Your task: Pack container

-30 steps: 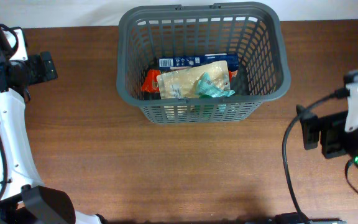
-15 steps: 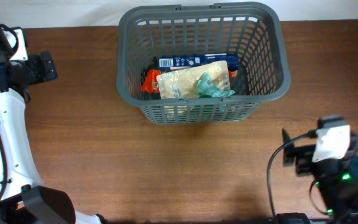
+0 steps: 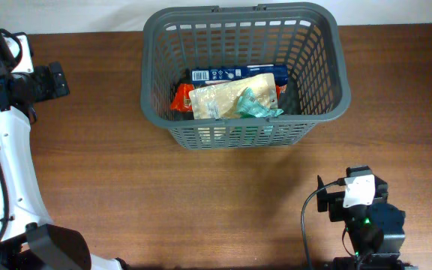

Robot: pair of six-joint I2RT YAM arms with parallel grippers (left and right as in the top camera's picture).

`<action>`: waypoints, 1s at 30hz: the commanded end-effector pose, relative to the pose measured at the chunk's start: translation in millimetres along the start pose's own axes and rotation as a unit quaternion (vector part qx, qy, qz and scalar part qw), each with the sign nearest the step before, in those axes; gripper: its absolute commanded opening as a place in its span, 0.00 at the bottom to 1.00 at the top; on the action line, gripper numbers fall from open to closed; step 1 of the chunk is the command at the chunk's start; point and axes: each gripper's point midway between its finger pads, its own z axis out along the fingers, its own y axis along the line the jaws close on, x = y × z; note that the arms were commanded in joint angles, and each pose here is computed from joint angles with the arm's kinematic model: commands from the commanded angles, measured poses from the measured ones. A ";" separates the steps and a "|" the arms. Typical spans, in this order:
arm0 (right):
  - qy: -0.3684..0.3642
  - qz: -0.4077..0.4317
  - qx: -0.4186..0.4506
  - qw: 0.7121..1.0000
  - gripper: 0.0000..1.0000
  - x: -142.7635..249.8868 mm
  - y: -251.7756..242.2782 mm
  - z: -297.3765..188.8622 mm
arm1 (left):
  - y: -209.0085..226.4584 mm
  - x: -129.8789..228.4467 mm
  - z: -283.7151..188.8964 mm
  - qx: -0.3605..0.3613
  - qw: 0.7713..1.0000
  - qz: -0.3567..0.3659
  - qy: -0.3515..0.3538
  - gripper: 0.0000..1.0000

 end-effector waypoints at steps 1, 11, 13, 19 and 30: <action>-0.006 0.005 0.006 1.000 0.99 10.0 -0.1 3.4 | 0.2 3.7 3.2 0.004 1.000 -0.008 0.006 0.99; -0.028 0.004 0.011 1.000 0.99 24.5 2.8 9.5 | 0.2 3.7 3.2 0.004 1.000 -0.008 0.006 0.99; -0.029 0.004 0.011 1.000 0.99 24.1 2.8 9.5 | 0.2 3.7 3.2 0.004 1.000 -0.008 0.006 0.99; -0.029 0.004 0.011 1.000 0.99 24.1 2.8 9.5 | 0.2 3.7 3.2 0.004 1.000 -0.009 0.006 0.99; -0.028 0.004 0.011 1.000 0.99 24.2 2.8 9.5 | 0.2 3.7 3.2 0.004 1.000 -0.009 0.006 0.99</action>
